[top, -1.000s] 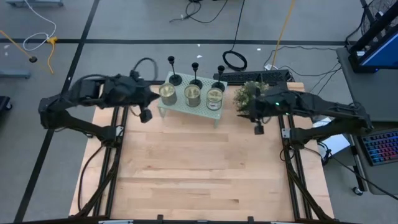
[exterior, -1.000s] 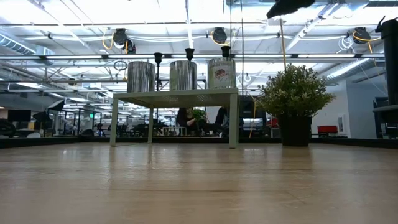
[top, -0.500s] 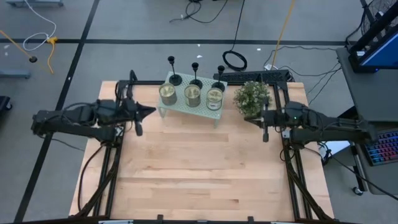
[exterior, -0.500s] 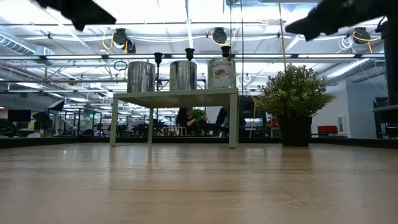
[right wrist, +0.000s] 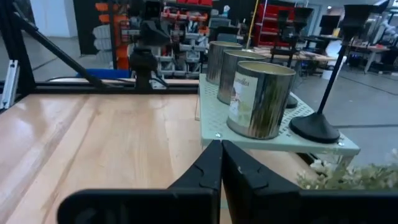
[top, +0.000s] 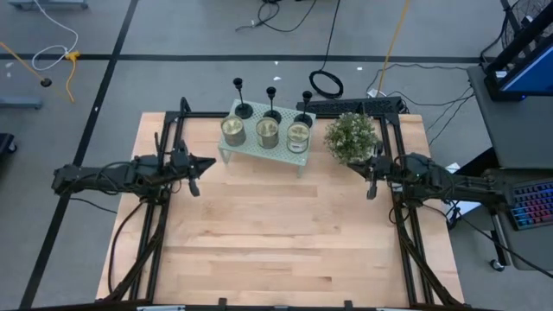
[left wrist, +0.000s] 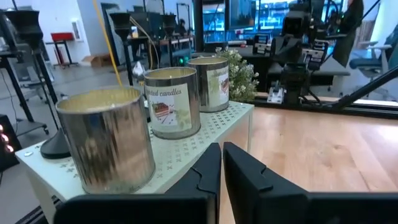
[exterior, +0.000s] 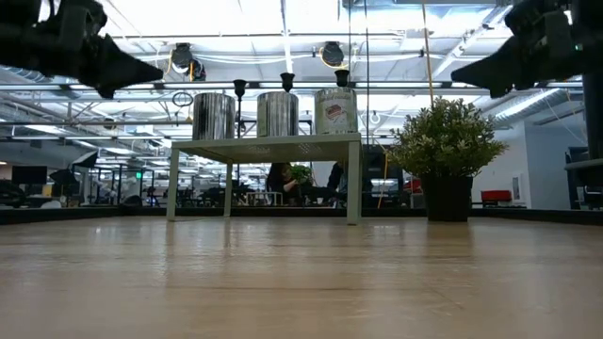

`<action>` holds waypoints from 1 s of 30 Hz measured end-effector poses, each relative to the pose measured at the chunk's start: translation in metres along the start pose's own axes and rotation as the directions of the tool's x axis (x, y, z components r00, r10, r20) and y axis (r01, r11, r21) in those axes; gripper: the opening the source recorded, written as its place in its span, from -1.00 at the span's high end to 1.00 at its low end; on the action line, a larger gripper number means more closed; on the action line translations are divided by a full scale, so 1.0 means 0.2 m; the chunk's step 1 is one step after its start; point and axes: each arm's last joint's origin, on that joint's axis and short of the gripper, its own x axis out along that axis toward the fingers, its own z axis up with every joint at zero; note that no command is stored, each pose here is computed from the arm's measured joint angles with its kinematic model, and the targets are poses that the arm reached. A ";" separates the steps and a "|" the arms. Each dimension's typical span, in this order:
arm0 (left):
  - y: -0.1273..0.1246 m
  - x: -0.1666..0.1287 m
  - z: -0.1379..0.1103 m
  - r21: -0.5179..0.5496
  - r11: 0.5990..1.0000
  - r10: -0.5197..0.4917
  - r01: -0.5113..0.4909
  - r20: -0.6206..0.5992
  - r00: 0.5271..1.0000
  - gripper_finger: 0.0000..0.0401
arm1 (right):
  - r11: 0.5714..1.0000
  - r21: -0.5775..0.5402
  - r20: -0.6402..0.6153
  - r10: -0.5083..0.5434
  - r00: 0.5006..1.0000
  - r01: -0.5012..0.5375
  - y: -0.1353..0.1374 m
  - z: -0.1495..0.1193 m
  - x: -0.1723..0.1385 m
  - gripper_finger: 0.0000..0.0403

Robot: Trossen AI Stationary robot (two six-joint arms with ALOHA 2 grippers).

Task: Pick & Place candle stick holders
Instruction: Return to Home Position

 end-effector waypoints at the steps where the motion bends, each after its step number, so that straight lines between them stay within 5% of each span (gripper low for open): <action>1: 0.00 0.00 -0.02 -0.001 1.000 0.000 0.000 0.008 1.000 0.87 | 1.000 0.001 0.011 -0.001 1.000 0.001 0.00 -0.02 0.00 0.99; 19: 0.00 0.00 -0.22 0.027 1.000 0.001 -0.001 0.020 1.000 0.87 | 0.999 0.038 0.029 -0.002 1.000 0.001 0.01 -0.19 -0.02 1.00; 30: -0.01 0.00 -0.22 0.023 0.999 -0.027 0.027 0.027 0.999 0.87 | 0.998 0.057 0.019 0.000 1.000 -0.001 0.01 -0.24 -0.01 0.99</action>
